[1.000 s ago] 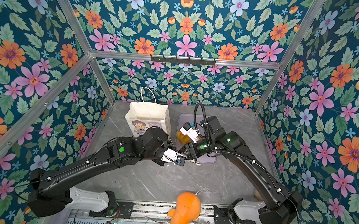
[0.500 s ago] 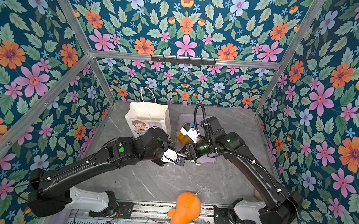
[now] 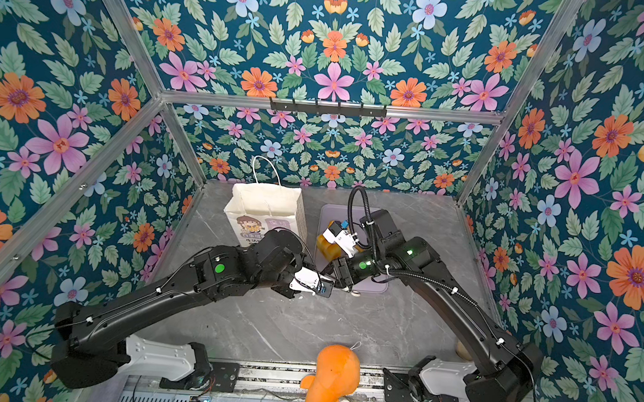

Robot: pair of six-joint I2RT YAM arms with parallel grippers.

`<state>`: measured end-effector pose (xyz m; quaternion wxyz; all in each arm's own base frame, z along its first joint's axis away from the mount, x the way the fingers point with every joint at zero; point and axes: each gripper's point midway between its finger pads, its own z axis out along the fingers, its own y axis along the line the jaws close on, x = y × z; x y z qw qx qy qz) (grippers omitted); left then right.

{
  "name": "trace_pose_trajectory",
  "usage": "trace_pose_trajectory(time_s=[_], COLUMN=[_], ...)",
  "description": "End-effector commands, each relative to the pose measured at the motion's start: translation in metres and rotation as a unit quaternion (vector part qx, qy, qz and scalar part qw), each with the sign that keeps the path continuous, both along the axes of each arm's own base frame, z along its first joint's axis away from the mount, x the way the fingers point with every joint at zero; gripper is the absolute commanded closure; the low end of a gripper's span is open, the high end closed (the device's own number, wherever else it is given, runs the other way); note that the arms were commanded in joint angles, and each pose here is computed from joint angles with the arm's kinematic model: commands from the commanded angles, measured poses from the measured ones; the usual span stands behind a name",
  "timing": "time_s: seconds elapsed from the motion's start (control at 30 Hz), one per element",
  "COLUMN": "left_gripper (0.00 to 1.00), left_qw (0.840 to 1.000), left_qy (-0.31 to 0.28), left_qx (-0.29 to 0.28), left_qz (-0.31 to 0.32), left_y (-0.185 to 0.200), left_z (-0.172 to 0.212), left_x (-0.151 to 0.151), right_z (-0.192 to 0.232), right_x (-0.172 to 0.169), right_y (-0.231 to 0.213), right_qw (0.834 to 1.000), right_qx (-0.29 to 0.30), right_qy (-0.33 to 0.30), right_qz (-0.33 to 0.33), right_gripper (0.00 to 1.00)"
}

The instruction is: Place the fake bread into the paper bag

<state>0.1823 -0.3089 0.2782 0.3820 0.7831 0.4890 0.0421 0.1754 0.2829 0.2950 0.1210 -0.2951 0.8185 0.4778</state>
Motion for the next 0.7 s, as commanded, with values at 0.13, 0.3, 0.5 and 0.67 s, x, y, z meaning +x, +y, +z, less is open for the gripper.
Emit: trace_pose_trajectory(time_s=[0.13,0.3,0.5,0.67], left_gripper=[0.80,0.80,0.80,0.81], left_qw=[0.999,0.999,0.999,1.000], left_qy=[-0.010,-0.012,0.000,-0.002], left_qx=[-0.017,-0.019,-0.028,-0.017], left_qz=[0.025,0.032,0.015,0.013], left_y=[-0.0006,0.0008,-0.0048,-0.0029], left_z=[0.0073,0.0083,0.0087,0.0024], left_x=[0.0080,0.0095,0.0042,0.0042], right_z=[-0.0023,-0.0015,0.0005,0.0003], right_x=[-0.0039,-0.0048,-0.0035,-0.0015], right_y=[-0.0002,-0.0004,0.0019,0.0024], right_qw=[1.000,1.000,1.000,1.000], right_qx=[0.000,0.002,0.008,0.008], right_qy=[0.003,0.000,0.001,-0.001], right_qz=[0.011,0.013,0.013,0.010], right_gripper=[0.51,0.52,0.54,0.54])
